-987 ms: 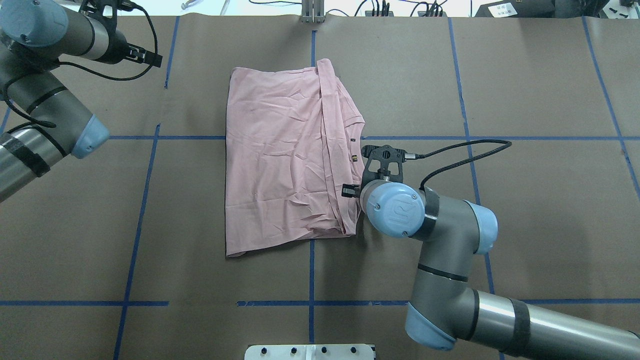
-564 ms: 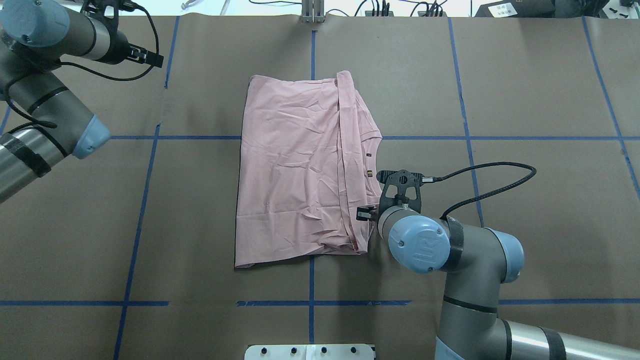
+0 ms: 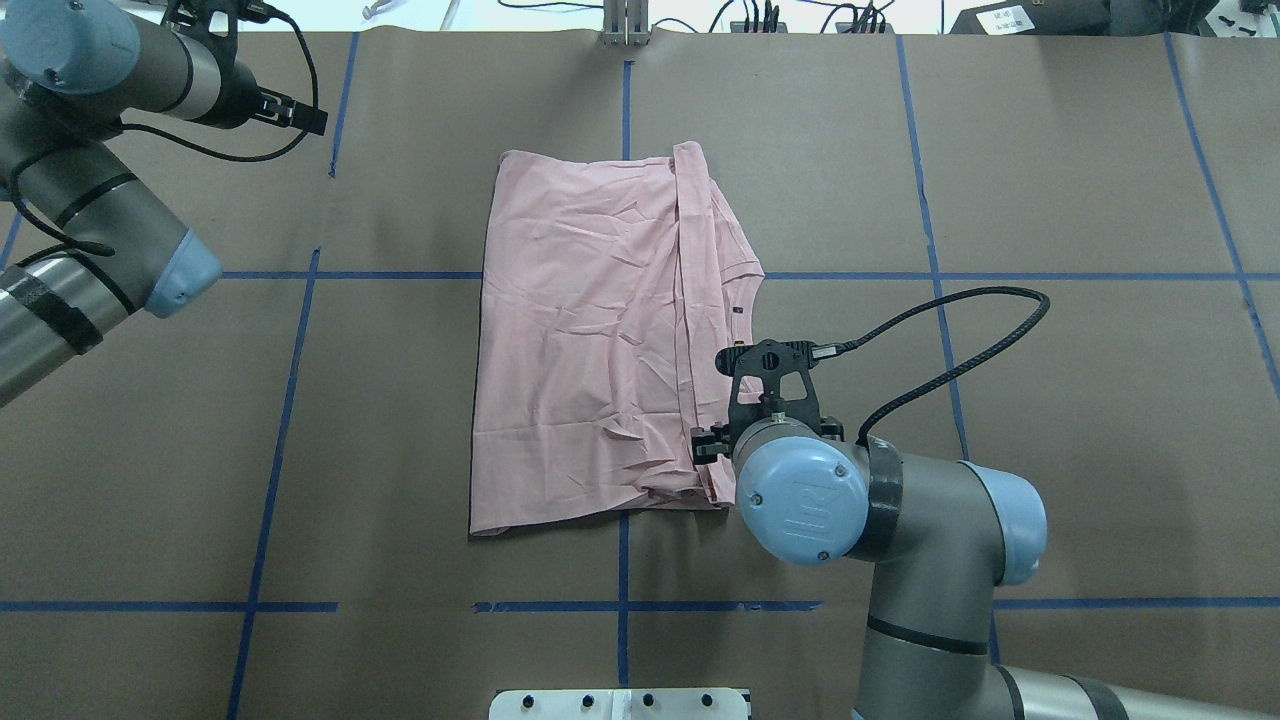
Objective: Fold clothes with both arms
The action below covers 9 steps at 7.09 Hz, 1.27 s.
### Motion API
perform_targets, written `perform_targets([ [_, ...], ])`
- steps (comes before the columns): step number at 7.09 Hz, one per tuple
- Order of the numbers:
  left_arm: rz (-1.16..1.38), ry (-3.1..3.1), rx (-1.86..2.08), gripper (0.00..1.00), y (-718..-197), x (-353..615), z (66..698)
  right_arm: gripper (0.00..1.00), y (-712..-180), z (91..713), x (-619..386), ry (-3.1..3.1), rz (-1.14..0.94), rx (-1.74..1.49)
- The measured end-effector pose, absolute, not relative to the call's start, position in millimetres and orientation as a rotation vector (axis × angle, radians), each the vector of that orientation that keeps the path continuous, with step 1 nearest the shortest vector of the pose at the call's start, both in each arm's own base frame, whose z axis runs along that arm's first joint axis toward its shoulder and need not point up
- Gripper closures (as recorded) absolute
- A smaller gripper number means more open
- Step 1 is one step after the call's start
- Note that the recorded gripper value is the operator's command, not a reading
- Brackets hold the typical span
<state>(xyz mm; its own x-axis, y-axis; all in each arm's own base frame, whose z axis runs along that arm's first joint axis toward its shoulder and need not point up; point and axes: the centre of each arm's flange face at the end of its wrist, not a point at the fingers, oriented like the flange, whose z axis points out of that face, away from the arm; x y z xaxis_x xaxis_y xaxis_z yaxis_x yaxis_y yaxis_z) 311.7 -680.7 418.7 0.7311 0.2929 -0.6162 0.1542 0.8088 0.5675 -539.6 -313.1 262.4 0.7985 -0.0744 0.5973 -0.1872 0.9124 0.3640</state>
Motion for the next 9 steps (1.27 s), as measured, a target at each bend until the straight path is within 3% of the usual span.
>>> perform_targets([
  [5, 0.083, 0.76, 0.64, 0.0, -680, 312, 419, 0.84, -259, 258, -578, -0.568, -0.263, 0.521],
  [7, 0.083, 0.761, 0.64, 0.0, -680, 312, 419, 1.0, -264, 259, -575, -0.54, -0.296, 0.543],
  [9, 0.084, 0.763, 0.642, 0.0, -680, 312, 417, 1.0, -269, 259, -571, -0.532, -0.297, 0.554],
])
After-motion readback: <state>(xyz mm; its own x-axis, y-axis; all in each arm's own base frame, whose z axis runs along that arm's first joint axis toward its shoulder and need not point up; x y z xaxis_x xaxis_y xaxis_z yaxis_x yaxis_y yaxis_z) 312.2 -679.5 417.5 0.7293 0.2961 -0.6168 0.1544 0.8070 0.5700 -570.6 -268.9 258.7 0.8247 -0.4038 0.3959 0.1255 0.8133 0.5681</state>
